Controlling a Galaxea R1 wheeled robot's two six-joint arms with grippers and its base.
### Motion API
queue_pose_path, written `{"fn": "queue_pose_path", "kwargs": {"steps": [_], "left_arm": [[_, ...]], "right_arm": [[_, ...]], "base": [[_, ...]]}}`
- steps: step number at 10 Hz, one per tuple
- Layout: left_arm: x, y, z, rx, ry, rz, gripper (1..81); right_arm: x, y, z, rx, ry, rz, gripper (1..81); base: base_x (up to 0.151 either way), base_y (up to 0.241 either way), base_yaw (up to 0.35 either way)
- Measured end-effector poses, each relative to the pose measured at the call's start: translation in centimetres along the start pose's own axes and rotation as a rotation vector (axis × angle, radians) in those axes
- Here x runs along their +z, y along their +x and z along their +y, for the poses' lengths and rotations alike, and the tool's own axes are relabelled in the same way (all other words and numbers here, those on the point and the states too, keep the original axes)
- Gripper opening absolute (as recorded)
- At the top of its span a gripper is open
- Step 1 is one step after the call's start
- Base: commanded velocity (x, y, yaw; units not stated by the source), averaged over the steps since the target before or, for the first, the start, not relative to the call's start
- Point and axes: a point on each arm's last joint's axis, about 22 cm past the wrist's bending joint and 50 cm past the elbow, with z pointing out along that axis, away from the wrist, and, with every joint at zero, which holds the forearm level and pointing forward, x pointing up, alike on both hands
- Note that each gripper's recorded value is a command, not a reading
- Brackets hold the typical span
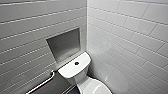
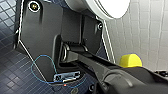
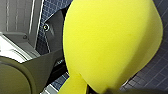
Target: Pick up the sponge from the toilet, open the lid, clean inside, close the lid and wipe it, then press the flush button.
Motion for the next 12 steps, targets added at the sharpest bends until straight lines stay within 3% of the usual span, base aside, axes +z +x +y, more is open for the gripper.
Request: {"fn": "queue_pose_path", "kwargs": {"steps": [4, 6, 12], "left_arm": [[6.2, -1.6, -3.5, 0.054, 0.036, 0.101, 1.0], [9.4, -3.6, -4.1, 0.062, 0.048, 0.111, 1.0], [14.1, -3.2, -8.2, 0.095, 0.169, 0.202, 1.0]], "right_arm": [[1.0, 1.5, -1.1, -0.038, 0.012, 0.054, 1.0], [1.1, 2.2, -1.6, -0.056, 0.023, 0.078, 1.0], [1.8, 4.4, -3.2, -0.118, 0.04, 0.151, 1.0]], "base": [[0.0, 0.0, 0.0], [0.0, 0.0, 0.0], [0.0, 0.0, 0.0]]}}
